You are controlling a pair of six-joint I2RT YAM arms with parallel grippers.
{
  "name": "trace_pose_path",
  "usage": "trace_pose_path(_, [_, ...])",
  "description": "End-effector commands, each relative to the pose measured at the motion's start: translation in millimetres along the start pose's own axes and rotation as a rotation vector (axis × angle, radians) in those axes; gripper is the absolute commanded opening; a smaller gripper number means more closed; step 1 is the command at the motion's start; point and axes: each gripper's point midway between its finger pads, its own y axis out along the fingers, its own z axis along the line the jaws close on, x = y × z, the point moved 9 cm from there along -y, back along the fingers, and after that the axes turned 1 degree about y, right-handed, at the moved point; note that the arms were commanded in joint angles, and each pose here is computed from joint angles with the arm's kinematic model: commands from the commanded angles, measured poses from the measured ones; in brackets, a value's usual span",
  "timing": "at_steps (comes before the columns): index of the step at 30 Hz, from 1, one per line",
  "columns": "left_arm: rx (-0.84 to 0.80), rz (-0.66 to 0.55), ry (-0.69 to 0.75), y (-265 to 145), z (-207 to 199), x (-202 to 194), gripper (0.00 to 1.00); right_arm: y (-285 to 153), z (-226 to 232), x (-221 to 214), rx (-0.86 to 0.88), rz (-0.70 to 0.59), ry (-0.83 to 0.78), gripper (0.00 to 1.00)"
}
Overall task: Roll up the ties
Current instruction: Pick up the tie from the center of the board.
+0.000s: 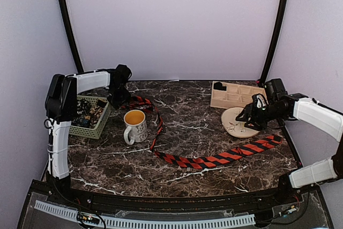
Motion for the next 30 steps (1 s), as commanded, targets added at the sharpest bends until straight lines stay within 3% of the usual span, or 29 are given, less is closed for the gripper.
trace_pose_path(1, [0.061, 0.024, -0.057, 6.2, 1.9, -0.2, 0.57, 0.3, 1.9, 0.3, 0.007, -0.011, -0.001, 0.53])
trace_pose_path(4, [0.062, 0.017, -0.056, 15.4, -1.9, -0.1, 0.61, 0.0, 1.9, 0.4, 0.005, -0.011, 0.002, 0.53])
trace_pose_path(9, [0.091, 0.026, -0.05, 30.3, -5.5, 1.1, 0.59, -2.0, 2.1, 0.3, -0.002, -0.013, 0.004, 0.53])
trace_pose_path(12, [0.125, 0.06, -0.056, 39.6, 0.1, -2.2, 0.43, -3.4, 2.2, 0.0, -0.006, -0.014, 0.004, 0.52])
trace_pose_path(15, [0.138, 0.07, -0.051, 37.2, 2.3, -2.4, 0.07, -3.7, 2.5, 0.2, -0.006, -0.015, 0.002, 0.52])
trace_pose_path(16, [0.132, 0.065, -0.048, 32.7, 0.4, -0.2, 0.0, -3.9, 2.7, 0.1, -0.004, -0.015, 0.001, 0.52])
trace_pose_path(17, [0.115, 0.052, -0.042, 24.7, -3.0, 3.9, 0.0, -3.8, 2.8, 0.2, -0.003, -0.015, 0.0, 0.52])
trace_pose_path(22, [-0.075, -0.165, 0.015, -62.0, -36.9, 49.7, 0.0, -7.2, 7.2, 2.1, 0.027, -0.032, -0.014, 0.51])
trace_pose_path(30, [-0.37, -0.582, 0.258, -228.1, -62.8, 113.7, 0.0, -13.2, 12.0, -0.3, 0.08, -0.051, -0.034, 0.5])
